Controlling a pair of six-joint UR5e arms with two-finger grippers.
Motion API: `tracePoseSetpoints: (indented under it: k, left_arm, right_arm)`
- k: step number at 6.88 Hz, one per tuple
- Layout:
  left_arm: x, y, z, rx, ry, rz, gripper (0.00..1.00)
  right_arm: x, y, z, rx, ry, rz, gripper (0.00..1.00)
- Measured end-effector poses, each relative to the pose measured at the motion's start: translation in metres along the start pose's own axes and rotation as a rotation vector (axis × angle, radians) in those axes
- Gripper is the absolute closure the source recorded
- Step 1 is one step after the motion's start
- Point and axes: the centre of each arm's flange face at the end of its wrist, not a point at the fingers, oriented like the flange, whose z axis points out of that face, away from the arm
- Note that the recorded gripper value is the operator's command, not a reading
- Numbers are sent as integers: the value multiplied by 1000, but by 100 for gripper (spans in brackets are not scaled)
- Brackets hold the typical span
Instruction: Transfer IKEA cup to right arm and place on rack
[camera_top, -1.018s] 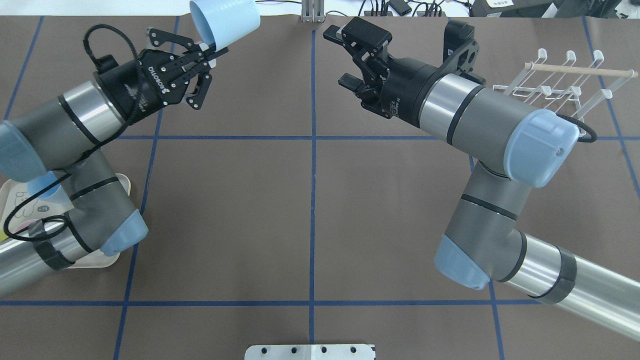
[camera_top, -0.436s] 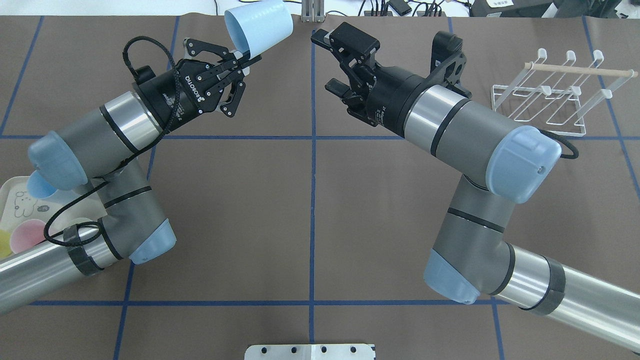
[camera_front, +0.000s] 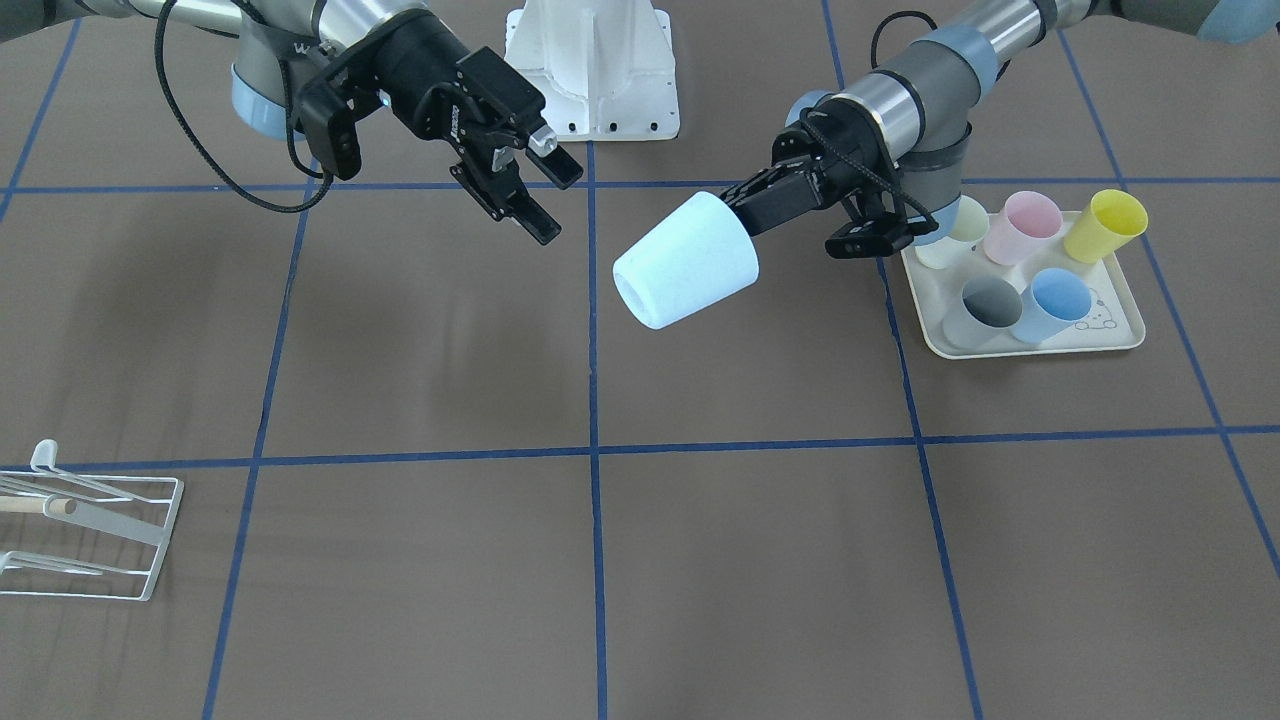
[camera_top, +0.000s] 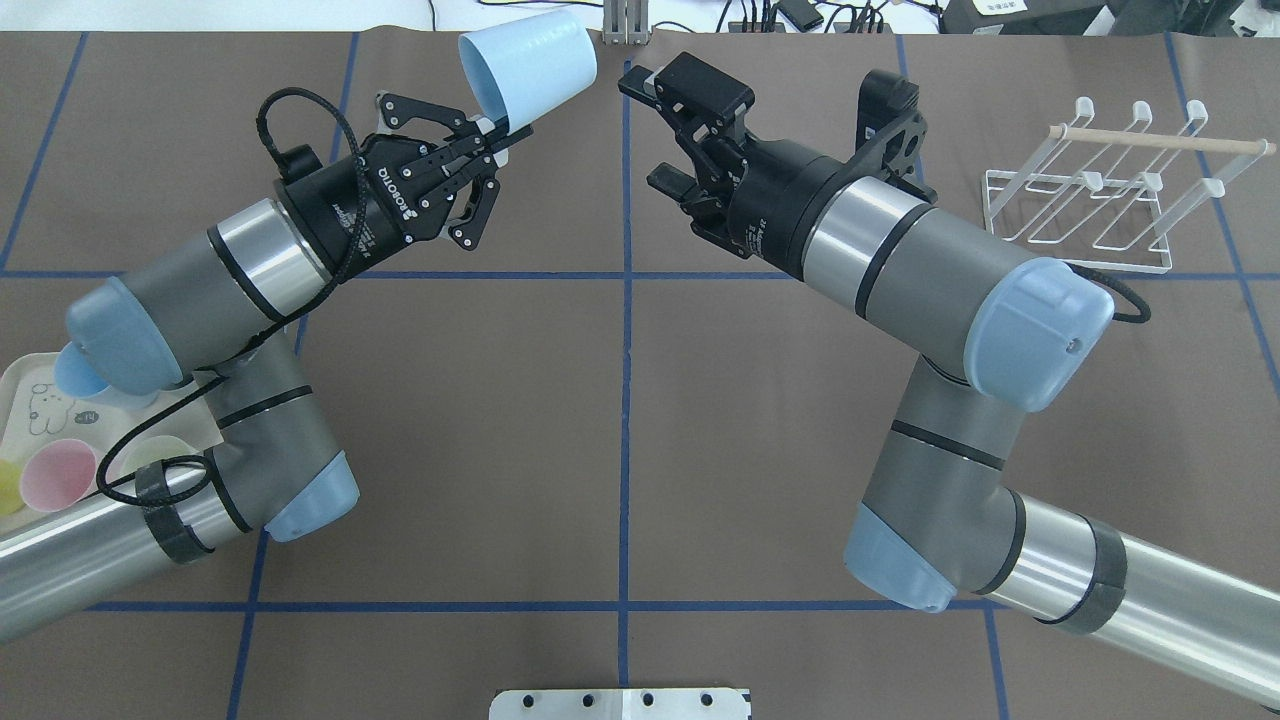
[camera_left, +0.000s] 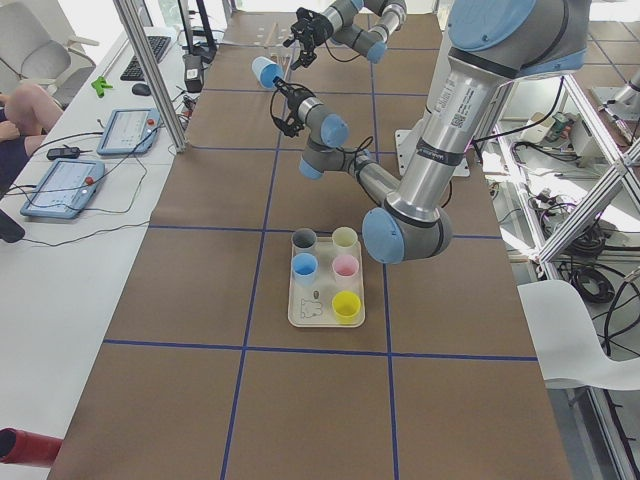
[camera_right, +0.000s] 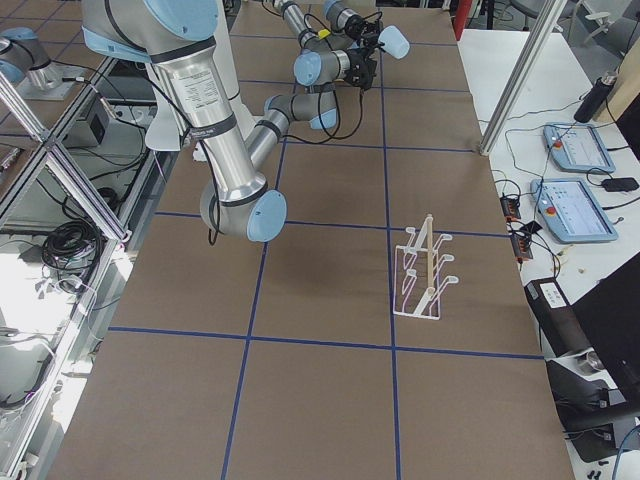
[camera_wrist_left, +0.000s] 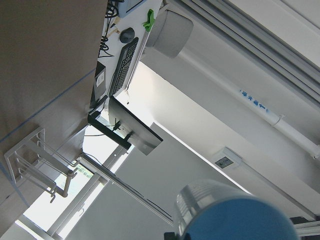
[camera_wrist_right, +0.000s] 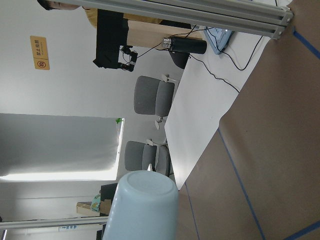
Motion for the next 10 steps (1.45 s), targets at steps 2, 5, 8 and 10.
tracePoseSetpoints:
  k: [2,5,8,10]
  left_arm:
    - [-16,8,1,-13,-22,-12,100]
    - [-21,17,1,-40,-19,-22,100]
    - [-32,34,10,-71,-24,-34,100]
    - [-36,40,13,-80,-26,-39,100]
  right_arm:
    - [0,1,1,-1,0,0,0]
    - [3,0,3,2,6,0,0]
    - [5,0,5,2,10,0,0]
    - [4,1,5,1,9,0,0]
